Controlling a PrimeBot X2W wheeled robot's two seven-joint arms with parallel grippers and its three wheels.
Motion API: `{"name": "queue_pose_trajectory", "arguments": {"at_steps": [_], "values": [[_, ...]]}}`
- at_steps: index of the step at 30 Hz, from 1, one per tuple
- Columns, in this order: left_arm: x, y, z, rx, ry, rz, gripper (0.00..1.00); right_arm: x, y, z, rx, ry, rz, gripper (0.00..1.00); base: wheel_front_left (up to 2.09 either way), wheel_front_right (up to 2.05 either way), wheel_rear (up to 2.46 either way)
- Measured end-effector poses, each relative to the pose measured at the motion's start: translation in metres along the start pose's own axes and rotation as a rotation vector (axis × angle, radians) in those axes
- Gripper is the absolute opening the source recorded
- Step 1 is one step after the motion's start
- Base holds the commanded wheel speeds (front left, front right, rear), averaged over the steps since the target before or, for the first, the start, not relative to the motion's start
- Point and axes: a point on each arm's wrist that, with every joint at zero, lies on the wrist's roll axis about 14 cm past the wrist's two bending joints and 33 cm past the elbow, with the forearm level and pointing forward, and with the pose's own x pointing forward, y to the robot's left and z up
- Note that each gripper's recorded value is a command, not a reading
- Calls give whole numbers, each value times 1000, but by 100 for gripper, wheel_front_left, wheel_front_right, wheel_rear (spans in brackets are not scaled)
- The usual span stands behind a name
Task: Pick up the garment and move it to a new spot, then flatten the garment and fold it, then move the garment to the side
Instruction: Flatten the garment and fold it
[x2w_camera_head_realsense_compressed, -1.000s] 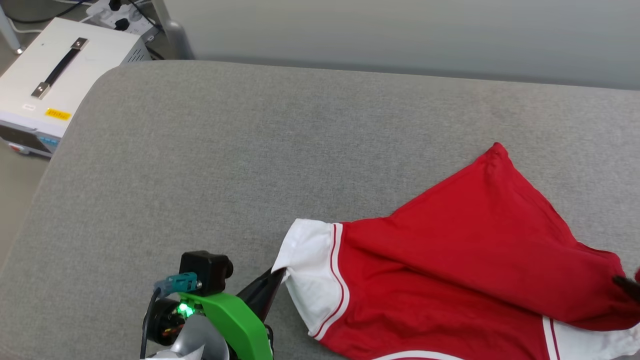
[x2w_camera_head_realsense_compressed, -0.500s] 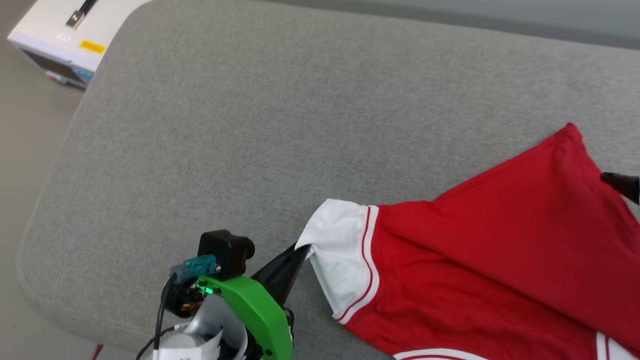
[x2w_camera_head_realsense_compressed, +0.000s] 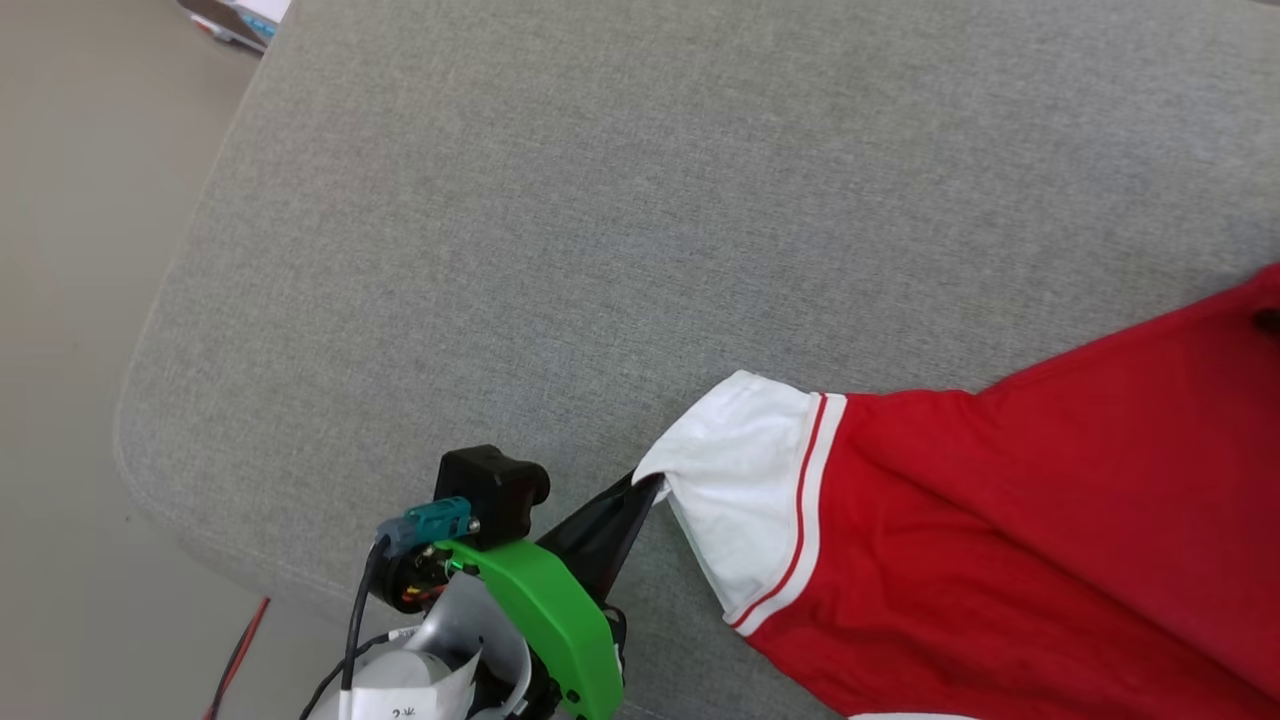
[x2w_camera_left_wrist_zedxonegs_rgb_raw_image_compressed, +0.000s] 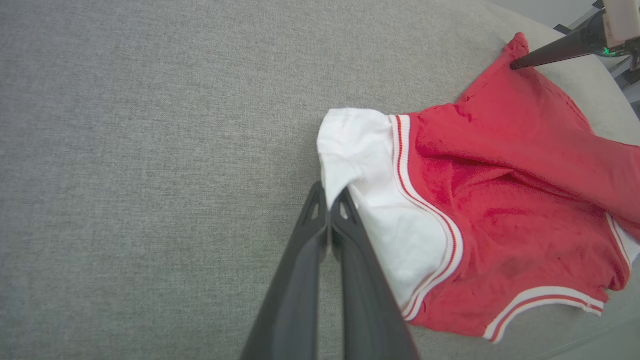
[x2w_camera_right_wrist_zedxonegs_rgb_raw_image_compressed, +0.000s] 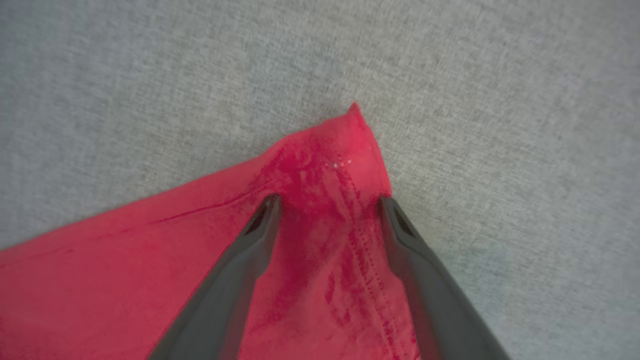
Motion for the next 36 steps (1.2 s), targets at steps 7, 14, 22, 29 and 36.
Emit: {"name": "queue_pose_trajectory", "arguments": {"at_steps": [7, 14, 22, 29, 36], "values": [[1, 7, -4, -6, 10, 24, 0, 18, 0, -6, -45, 70, -9, 36, 0, 0, 0], [-1, 8, -2, -1, 0, 25, 0, 16, 3, -6, -41, 46, 5, 0, 0, 0, 0], [-7, 7, 7, 19, -31, 23, 0, -1, 7, 13, -13, -112, 17, 0, 0, 0, 0], [-15, 8, 26, 57, -88, 21, 0, -37, 2, 34, 13, -300, 11, 0, 0, 0, 0], [-27, 2, 54, 111, -171, -3, 0, -92, -16, 50, 42, -489, -28, 0, 0, 0, 0]]}}
